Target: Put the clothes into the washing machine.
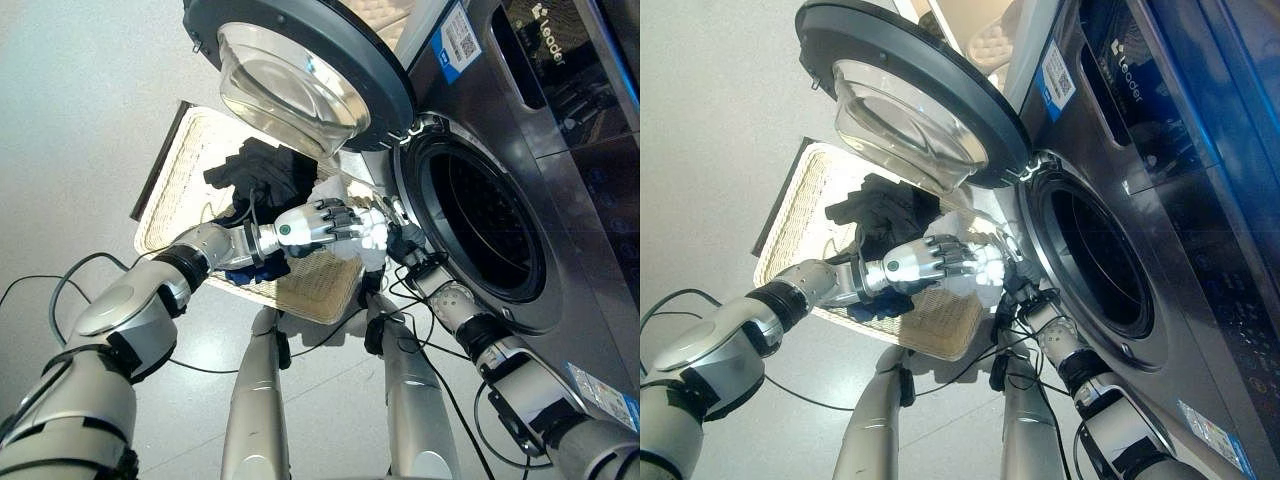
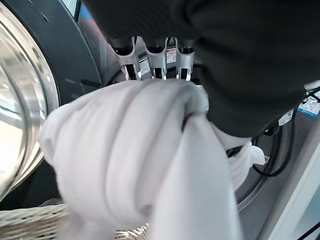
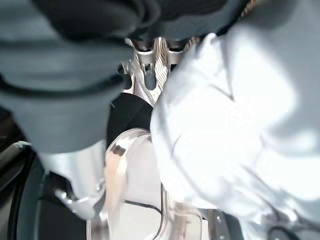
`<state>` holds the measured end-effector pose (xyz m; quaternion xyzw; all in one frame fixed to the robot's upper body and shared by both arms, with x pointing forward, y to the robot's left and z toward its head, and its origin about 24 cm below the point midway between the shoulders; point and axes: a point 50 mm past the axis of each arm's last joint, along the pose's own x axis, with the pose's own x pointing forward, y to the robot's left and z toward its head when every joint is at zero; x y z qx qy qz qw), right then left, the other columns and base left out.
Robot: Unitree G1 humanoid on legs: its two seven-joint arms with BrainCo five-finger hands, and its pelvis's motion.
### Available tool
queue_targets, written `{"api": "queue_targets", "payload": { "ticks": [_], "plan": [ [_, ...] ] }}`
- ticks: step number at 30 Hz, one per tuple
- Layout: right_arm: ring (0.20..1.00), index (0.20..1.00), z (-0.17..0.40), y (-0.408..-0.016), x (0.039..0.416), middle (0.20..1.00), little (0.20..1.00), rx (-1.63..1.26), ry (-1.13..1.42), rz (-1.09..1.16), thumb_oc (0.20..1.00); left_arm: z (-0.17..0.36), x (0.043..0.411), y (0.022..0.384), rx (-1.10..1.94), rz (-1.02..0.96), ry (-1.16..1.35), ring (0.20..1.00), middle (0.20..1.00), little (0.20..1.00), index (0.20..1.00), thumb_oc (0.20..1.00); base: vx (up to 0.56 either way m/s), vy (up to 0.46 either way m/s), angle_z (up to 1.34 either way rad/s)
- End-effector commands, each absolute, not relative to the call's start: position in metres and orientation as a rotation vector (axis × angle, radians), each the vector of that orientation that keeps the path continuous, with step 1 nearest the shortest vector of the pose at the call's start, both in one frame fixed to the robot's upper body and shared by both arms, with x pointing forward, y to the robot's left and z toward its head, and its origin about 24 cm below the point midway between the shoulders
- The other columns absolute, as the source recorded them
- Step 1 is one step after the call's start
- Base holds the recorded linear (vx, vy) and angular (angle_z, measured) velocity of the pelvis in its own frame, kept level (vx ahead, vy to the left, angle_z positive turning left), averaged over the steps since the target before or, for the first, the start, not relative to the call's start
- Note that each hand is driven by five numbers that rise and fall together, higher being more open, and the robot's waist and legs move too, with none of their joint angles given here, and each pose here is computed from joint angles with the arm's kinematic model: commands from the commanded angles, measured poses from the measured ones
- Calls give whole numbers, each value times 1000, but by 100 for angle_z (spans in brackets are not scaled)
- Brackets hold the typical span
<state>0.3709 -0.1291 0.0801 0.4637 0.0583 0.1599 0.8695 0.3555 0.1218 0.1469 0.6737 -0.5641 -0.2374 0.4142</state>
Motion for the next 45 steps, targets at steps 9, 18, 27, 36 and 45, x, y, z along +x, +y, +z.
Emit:
{"api": "queue_targets", "payload": {
  "ticks": [9,18,27,36,45],
  "plan": [
    [200,200,109,-121,383,200,200,892,51,403,200,145,339,80,1487,-698,-1608,200,200,200,200,200,0,0,0],
    [1000,1000,98,-118,381,1000,1000,532,171,475,1000,151,345,84,1490,-575,-1575,200,200,200,200,200,0,0,0],
    [1000,1000,87,-142,377,1000,1000,255,260,587,1000,162,353,107,1474,-400,-1524,200,200,200,200,200,0,0,0],
    [1000,1000,100,-146,374,1000,1000,352,176,657,1000,164,356,118,1509,-355,-1456,200,200,200,200,200,0,0,0],
    [1000,1000,99,-152,367,1000,1000,466,184,750,1000,162,359,132,1544,-328,-1406,200,200,200,200,200,0,0,0]
  ]
}}
